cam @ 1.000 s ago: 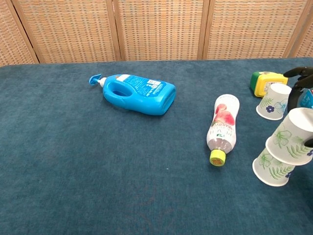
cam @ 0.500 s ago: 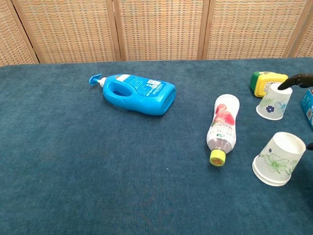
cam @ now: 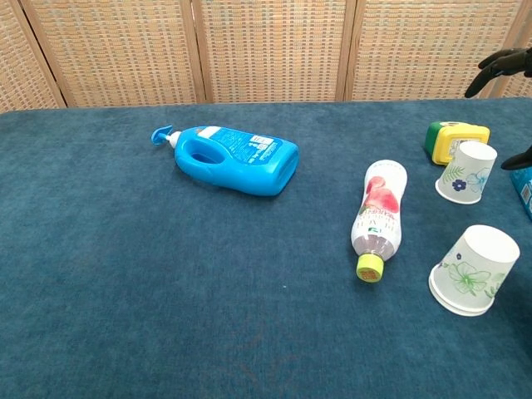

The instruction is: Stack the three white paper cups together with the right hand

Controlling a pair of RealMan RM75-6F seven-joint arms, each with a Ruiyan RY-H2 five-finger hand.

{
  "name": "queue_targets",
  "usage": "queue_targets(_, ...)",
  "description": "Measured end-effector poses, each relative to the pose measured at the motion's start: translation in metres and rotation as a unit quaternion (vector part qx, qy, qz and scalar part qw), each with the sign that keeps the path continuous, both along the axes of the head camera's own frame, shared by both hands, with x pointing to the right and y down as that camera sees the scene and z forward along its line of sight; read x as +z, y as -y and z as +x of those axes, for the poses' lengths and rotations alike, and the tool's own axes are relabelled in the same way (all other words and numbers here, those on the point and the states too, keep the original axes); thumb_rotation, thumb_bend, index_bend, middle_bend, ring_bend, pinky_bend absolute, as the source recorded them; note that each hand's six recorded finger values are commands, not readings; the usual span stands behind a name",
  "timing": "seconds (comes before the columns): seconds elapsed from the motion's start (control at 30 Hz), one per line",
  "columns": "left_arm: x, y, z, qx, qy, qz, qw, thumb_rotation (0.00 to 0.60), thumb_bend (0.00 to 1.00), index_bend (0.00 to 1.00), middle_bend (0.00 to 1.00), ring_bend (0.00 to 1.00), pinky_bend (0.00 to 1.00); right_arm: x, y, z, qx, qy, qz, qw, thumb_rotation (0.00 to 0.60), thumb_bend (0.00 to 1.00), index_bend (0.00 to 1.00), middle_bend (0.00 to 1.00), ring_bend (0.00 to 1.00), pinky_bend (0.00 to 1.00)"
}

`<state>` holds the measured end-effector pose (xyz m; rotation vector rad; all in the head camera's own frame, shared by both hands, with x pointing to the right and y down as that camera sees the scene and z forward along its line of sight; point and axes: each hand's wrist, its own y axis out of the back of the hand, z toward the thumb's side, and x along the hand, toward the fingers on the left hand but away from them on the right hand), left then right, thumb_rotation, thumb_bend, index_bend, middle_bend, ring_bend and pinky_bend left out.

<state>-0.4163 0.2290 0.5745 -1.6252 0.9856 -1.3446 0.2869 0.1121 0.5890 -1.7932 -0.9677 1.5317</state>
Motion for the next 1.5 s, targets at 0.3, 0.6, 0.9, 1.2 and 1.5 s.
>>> queue_targets(0.3,0.002,0.001,-0.001,-0.002,0.005,-0.001,1.0,0.6,0.32,0.0,0.0,0.0,0.0,0.041,0.039,0.014,0.01,-0.038,-0.012,0.9991,0.6,0.13,0.3,0.0,0.0,0.05)
queue_targets(0.6,0.005,0.002,-0.001,-0.001,0.008,-0.004,1.0,0.6,0.31,0.0,0.0,0.0,0.0,0.081,0.059,0.03,0.017,-0.07,-0.031,0.9969,0.6,0.13,0.33,0.01,0.0,0.05)
queue_targets(0.9,0.009,0.003,-0.003,-0.004,0.013,-0.008,0.9999,0.6,0.32,0.0,0.0,0.0,0.0,0.106,0.072,0.04,0.032,-0.081,-0.047,0.9951,0.6,0.13,0.33,0.01,0.0,0.05)
queue_targets(1.2,0.009,0.003,-0.001,-0.002,0.012,-0.006,0.9999,0.6,0.31,0.0,0.0,0.0,0.0,0.114,0.077,0.044,0.037,-0.087,-0.05,0.9943,0.6,0.13,0.35,0.02,0.0,0.05)
queue_targets(1.5,0.009,0.002,0.0,0.001,0.011,-0.007,0.9999,0.6,0.31,0.0,0.0,0.0,0.0,0.124,0.076,0.051,0.043,-0.095,-0.056,0.9929,0.6,0.13,0.48,0.08,0.0,0.05)
